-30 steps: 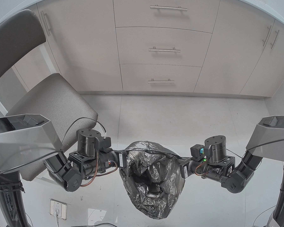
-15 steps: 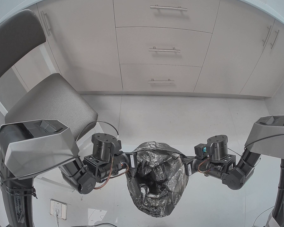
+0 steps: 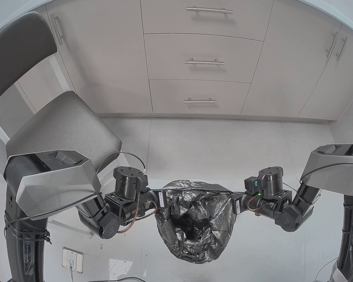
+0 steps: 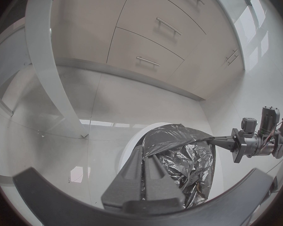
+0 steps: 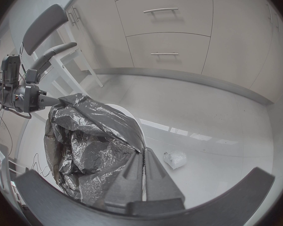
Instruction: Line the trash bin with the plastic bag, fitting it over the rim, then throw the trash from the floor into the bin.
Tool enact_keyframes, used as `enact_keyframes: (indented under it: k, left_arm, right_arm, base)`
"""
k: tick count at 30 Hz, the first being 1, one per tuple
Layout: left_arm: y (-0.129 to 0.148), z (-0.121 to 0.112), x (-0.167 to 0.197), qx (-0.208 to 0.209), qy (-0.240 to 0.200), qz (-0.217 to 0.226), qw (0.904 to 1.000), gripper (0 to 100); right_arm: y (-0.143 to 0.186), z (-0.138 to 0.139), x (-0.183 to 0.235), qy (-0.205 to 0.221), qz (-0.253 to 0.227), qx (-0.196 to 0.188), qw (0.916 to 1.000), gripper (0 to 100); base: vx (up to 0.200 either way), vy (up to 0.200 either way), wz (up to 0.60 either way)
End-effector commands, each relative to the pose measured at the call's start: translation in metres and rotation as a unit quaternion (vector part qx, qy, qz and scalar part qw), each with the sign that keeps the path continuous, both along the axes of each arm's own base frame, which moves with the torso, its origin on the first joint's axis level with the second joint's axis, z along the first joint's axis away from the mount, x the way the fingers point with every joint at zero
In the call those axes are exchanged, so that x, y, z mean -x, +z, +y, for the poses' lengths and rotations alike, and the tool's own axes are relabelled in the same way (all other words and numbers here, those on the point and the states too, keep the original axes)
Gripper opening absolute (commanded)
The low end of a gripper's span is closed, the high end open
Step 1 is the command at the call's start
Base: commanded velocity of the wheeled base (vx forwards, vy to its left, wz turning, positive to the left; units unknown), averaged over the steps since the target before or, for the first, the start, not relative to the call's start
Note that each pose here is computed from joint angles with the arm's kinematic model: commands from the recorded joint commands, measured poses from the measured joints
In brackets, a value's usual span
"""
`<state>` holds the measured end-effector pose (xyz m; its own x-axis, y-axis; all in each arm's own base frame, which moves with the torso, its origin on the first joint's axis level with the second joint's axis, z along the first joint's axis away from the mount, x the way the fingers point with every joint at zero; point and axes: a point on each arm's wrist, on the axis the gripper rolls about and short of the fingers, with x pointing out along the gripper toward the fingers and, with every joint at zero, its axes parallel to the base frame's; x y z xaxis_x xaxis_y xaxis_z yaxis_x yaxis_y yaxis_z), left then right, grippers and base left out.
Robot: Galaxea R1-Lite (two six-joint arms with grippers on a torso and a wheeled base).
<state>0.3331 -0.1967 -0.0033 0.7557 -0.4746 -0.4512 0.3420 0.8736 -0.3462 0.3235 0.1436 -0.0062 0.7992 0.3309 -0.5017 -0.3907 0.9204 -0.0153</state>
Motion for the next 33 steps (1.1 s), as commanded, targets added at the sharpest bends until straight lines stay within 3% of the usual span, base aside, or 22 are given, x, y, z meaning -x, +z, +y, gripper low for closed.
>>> enact_keyframes:
  k: [1,7,12,33]
  left_arm:
    - [-0.006,0.001,-0.003,-0.003,0.003,0.004,1.0,0]
    - [-0.008,-0.001,-0.006,-0.002,0.003,0.004,1.0,0]
    - [-0.007,0.0,-0.01,0.002,0.007,0.0,1.0,0]
    - [-0.009,0.004,-0.02,-0.003,0.019,0.017,0.9997,0]
  right_arm:
    - [-0.007,0.001,-0.002,-0.001,0.005,0.002,1.0,0]
    - [-0.015,0.004,-0.007,-0.002,-0.021,-0.01,0.9997,0]
    - [-0.025,0.009,-0.017,-0.043,-0.058,-0.017,0.9972,0]
    - [-0.026,0.016,-0.027,-0.07,-0.062,-0.064,0.9935,0]
  base:
    - [0.0,0.0,0.0]
    - [0.0,0.0,0.0]
    - [0.0,0.0,0.0]
    - [0.0,0.0,0.0]
